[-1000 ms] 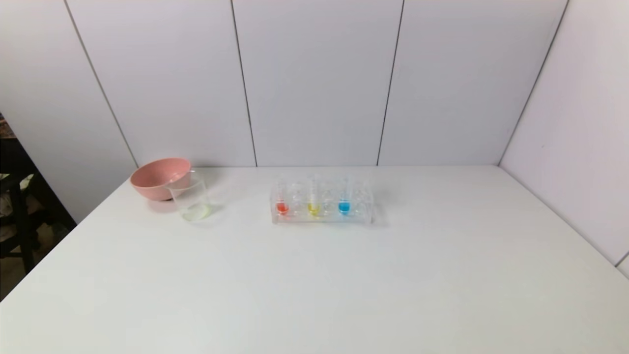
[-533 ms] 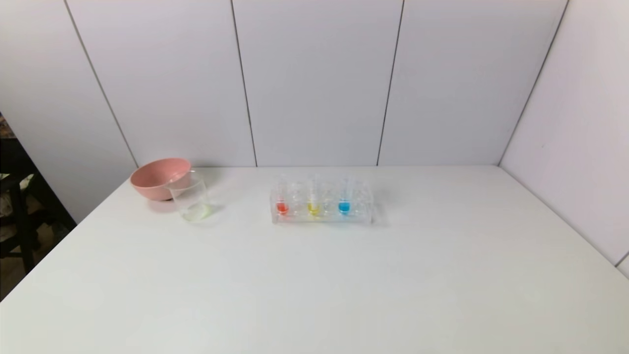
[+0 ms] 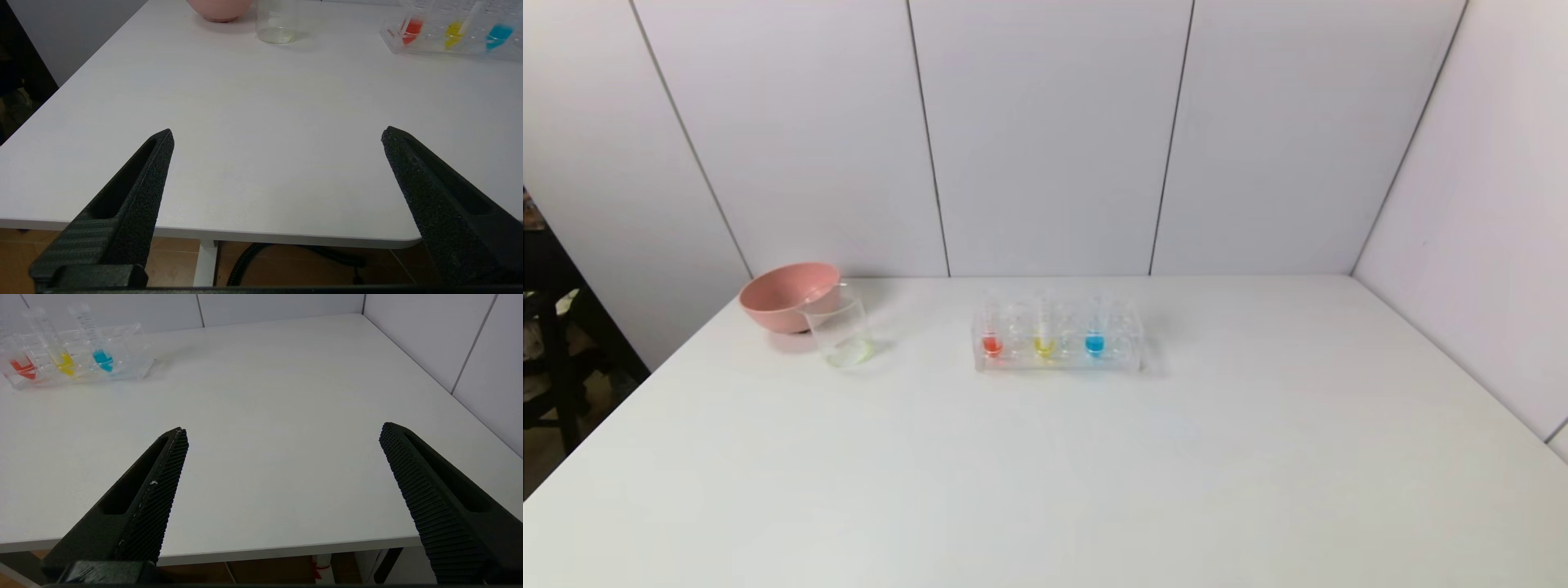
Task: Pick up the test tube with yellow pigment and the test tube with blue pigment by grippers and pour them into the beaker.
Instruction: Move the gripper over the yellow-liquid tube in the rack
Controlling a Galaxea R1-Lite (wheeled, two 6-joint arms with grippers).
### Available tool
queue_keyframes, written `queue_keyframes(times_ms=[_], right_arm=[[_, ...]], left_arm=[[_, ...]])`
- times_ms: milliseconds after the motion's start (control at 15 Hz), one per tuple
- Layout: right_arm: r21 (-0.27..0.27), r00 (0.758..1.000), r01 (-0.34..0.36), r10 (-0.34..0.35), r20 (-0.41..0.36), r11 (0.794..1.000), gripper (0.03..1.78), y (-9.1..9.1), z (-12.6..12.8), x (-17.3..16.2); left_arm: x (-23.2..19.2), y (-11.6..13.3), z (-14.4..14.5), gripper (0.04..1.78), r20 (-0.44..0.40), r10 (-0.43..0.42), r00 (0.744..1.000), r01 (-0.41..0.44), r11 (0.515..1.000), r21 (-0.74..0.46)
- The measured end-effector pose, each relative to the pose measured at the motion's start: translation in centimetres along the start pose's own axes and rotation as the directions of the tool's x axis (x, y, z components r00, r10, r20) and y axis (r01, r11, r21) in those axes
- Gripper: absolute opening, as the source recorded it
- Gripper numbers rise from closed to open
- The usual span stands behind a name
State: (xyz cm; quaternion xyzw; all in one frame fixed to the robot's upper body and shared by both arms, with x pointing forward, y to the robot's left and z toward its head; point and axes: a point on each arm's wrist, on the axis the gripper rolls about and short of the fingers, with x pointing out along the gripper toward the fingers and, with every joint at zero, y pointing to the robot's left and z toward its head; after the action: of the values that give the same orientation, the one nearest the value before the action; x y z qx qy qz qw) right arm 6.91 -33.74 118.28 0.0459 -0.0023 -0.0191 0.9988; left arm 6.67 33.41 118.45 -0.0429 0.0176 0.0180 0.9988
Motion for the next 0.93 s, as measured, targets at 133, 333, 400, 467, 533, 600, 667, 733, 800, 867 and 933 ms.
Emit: queue_keyframes(times_ms=[133,333,400,467,533,600,667,733,800,867,933], right_arm=[[0.0,1.0,0.0,0.0,0.0,1.0,1.71,0.0,0.0,0.0],[0.0,1.0,0.0,0.0,0.0,1.0,1.71,0.0,0.0,0.0],[0.0,1.0,0.0,0.0,0.0,1.0,1.71,0.0,0.0,0.0],[0.0,1.0,0.0,0.0,0.0,1.0,1.71,0.0,0.0,0.0],[0.0,1.0,0.0,0.0,0.0,1.0,1.71,0.0,0.0,0.0],[0.0,1.0,0.0,0.0,0.0,1.0,1.71,0.0,0.0,0.0],[0.0,1.0,0.0,0.0,0.0,1.0,1.71,0.0,0.0,0.0],[0.0,1.0,0.0,0.0,0.0,1.0,1.71,0.0,0.0,0.0],[0.0,1.0,0.0,0.0,0.0,1.0,1.71,0.0,0.0,0.0],[0.0,1.0,0.0,0.0,0.0,1.0,1.71,0.0,0.0,0.0],[0.0,1.0,0.0,0.0,0.0,1.0,1.71,0.0,0.0,0.0]], left_arm=[[0.0,0.0,0.0,1.78,0.0,0.0,1.0,0.0,1.0,0.0],[0.0,0.0,0.0,1.77,0.0,0.0,1.0,0.0,1.0,0.0],[0.0,0.0,0.0,1.77,0.0,0.0,1.0,0.0,1.0,0.0],[0.0,0.0,0.0,1.77,0.0,0.0,1.0,0.0,1.0,0.0],[0.0,0.0,0.0,1.77,0.0,0.0,1.0,0.0,1.0,0.0],[0.0,0.0,0.0,1.77,0.0,0.0,1.0,0.0,1.0,0.0],[0.0,0.0,0.0,1.77,0.0,0.0,1.0,0.0,1.0,0.0],[0.0,0.0,0.0,1.78,0.0,0.0,1.0,0.0,1.0,0.0],[0.0,0.0,0.0,1.77,0.0,0.0,1.0,0.0,1.0,0.0],[0.0,0.0,0.0,1.77,0.0,0.0,1.0,0.0,1.0,0.0],[0.0,0.0,0.0,1.77,0.0,0.0,1.0,0.0,1.0,0.0]])
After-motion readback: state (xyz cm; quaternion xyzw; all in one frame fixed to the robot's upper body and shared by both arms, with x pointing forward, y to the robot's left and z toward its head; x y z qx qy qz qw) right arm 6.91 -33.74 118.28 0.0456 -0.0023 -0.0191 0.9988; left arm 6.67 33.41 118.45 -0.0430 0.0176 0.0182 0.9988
